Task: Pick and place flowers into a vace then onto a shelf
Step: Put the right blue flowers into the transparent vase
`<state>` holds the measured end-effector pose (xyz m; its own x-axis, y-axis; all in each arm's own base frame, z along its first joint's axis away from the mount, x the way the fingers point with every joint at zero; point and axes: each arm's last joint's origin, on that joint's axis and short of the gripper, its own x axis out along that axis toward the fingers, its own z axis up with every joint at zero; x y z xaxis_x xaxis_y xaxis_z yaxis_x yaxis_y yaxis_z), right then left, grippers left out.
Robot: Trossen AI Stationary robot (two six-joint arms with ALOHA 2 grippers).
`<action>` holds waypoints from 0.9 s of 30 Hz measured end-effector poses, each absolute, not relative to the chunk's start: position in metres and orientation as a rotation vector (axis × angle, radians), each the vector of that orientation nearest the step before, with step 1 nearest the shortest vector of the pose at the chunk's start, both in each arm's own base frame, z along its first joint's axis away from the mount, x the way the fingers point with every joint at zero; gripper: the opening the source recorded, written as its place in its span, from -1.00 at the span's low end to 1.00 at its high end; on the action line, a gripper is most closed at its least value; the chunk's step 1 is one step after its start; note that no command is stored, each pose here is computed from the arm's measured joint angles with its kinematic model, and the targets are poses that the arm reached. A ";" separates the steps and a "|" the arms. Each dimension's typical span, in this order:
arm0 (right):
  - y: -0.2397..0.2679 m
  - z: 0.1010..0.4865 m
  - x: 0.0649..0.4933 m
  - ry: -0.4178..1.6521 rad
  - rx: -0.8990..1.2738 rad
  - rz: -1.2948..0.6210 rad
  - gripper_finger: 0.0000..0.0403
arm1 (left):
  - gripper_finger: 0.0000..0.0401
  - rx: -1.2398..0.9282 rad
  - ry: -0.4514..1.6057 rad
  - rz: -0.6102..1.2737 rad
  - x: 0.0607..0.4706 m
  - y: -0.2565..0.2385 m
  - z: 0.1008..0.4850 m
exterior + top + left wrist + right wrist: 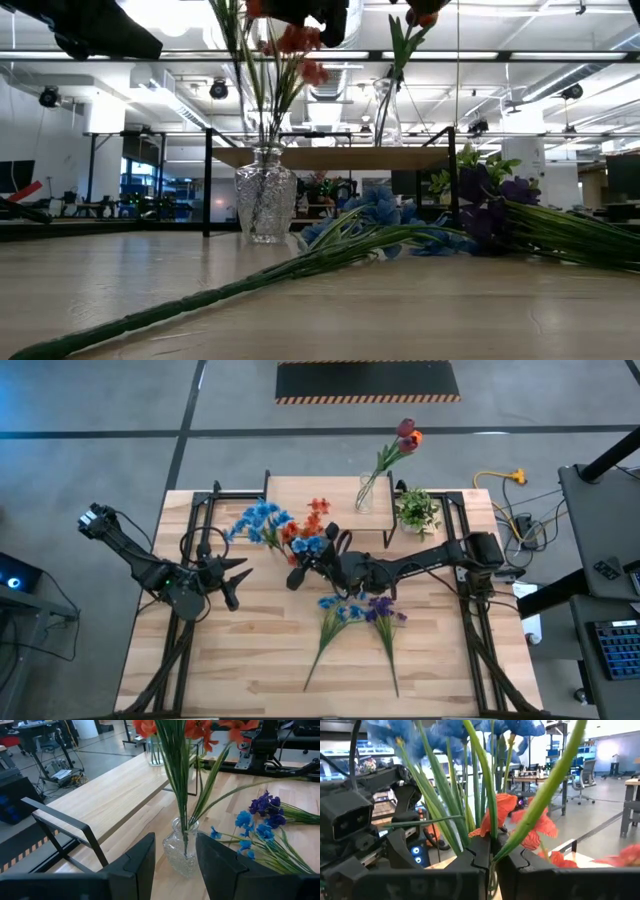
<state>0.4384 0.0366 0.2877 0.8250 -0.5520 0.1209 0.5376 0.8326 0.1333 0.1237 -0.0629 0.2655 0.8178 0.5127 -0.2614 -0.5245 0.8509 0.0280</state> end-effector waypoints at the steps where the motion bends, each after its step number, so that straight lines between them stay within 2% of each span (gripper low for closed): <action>1: 0.037 0.286 0.439 -0.153 0.093 -0.580 -0.96 | -0.37 -0.047 0.266 0.551 0.124 -0.063 0.265; 18: 0.036 0.295 0.434 -0.149 0.038 -0.608 -0.96 | -0.37 -0.029 0.299 0.530 0.124 -0.064 0.263; 27: 0.036 0.283 0.433 -0.094 0.064 -0.608 -0.96 | -0.37 -0.016 0.309 0.532 0.127 -0.066 0.261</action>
